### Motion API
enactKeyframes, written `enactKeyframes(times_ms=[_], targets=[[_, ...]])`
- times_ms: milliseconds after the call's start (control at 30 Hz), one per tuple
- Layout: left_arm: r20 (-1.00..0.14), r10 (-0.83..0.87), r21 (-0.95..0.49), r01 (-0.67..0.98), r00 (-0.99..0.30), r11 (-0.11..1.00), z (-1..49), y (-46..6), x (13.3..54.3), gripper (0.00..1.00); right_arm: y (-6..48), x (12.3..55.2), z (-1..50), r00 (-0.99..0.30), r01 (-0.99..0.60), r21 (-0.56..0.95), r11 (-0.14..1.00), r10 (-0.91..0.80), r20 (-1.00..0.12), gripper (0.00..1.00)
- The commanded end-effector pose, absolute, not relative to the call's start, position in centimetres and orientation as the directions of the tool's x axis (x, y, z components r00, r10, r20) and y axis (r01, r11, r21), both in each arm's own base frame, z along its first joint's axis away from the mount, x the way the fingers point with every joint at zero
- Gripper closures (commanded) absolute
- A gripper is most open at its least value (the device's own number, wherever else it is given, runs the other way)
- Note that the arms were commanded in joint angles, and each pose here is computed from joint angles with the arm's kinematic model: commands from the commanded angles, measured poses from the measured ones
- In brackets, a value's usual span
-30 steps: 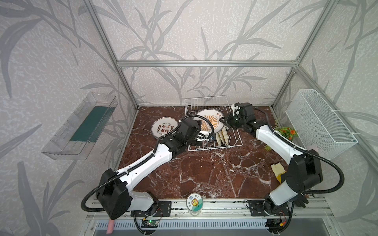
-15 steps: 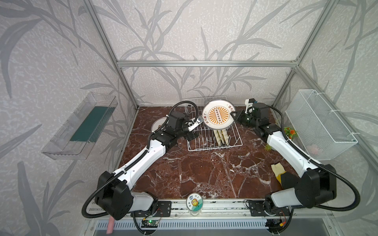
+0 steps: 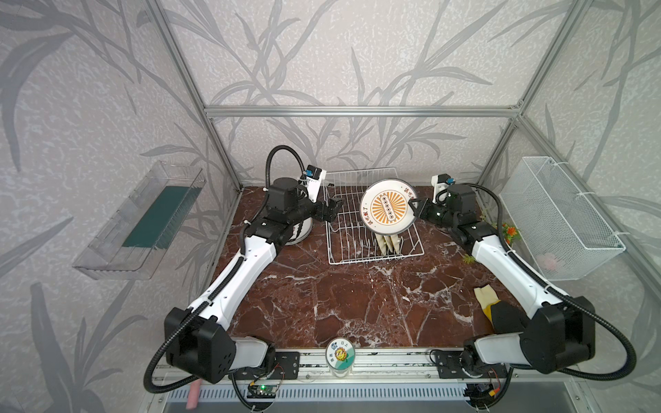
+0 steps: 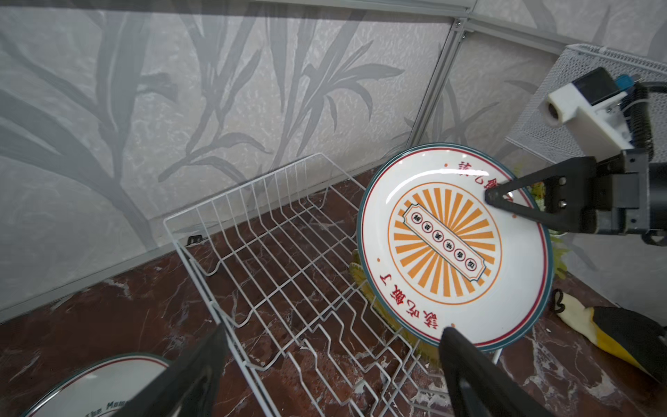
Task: Unload the plates from the dish rack
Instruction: Place the plate among the plates.
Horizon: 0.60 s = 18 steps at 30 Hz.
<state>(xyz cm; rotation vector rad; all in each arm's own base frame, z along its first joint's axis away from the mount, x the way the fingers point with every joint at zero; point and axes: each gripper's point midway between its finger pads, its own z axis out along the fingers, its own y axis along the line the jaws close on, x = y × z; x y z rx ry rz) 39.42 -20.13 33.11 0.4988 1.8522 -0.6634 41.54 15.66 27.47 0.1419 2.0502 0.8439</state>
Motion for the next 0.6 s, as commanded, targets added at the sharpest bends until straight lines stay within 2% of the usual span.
enactKeyframes(times_ms=[0, 200, 567], targets=[[-0.854, -0.049, -0.419, 0.629, -0.518, 0.655, 32.4, -22.4, 38.6, 0.10, 16.5, 40.9, 30.8, -0.523, -0.357, 0.575, 0.736, 0.352, -0.776, 1.00], [-0.799, -0.064, -0.521, 0.634, -0.598, 0.571, 31.2, -24.1, 38.8, 0.13, 17.9, 40.3, 31.8, -0.490, -0.470, 0.563, 0.680, 0.330, -0.807, 1.00], [-0.755, -0.039, -0.581, 0.640, -0.654, 0.503, 29.9, -25.4, 39.2, 0.16, 19.0, 39.3, 32.9, -0.442, -0.582, 0.520, 0.624, 0.294, -0.847, 1.00]])
